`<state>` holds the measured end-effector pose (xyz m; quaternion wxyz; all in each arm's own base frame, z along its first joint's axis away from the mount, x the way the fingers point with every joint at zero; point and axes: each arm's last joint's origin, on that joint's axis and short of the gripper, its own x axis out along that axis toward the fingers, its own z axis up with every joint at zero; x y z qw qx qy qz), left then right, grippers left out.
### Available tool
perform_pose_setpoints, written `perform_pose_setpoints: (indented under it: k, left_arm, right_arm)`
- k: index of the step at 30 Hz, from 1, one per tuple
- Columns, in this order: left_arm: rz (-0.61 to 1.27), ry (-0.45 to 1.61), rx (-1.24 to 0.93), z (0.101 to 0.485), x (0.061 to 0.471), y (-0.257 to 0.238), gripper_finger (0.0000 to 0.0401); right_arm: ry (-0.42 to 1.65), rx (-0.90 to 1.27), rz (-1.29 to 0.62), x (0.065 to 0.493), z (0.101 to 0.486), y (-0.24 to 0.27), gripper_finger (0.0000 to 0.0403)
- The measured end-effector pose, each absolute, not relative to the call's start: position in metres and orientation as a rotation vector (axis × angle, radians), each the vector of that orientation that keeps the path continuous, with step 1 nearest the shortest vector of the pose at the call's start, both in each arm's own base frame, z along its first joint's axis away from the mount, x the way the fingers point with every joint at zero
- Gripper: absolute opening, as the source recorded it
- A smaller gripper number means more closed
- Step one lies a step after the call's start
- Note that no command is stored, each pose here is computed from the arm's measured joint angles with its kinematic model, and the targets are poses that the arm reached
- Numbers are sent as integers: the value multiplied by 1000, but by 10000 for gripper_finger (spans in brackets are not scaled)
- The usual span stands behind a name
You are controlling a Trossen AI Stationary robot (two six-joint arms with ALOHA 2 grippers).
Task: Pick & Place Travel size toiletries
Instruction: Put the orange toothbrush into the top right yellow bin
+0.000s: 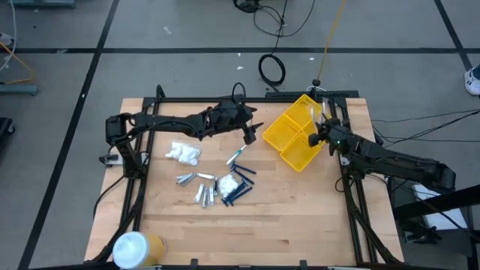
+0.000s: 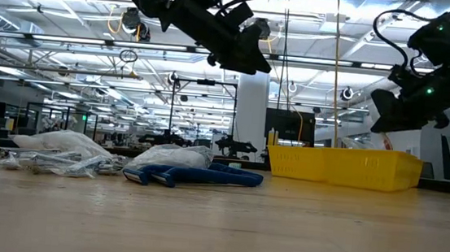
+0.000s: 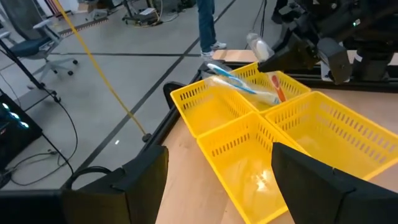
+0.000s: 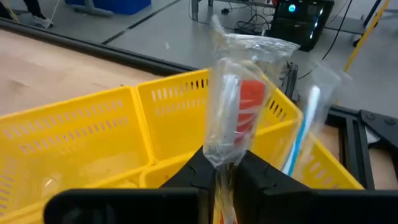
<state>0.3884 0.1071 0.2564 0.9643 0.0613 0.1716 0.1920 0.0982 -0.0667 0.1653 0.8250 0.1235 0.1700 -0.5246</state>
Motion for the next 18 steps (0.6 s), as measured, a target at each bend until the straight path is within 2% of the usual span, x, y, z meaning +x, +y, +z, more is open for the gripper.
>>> perform_pose_setpoints:
  k: [7,18]
  left_arm:
    - [391,349,110,256,388,107,276]
    - [391,349,109,256,388,107,273]
  right_arm:
    - [339,276,-1177,96,162,-67,66]
    - [275,270,-1169,98,167,-68,206]
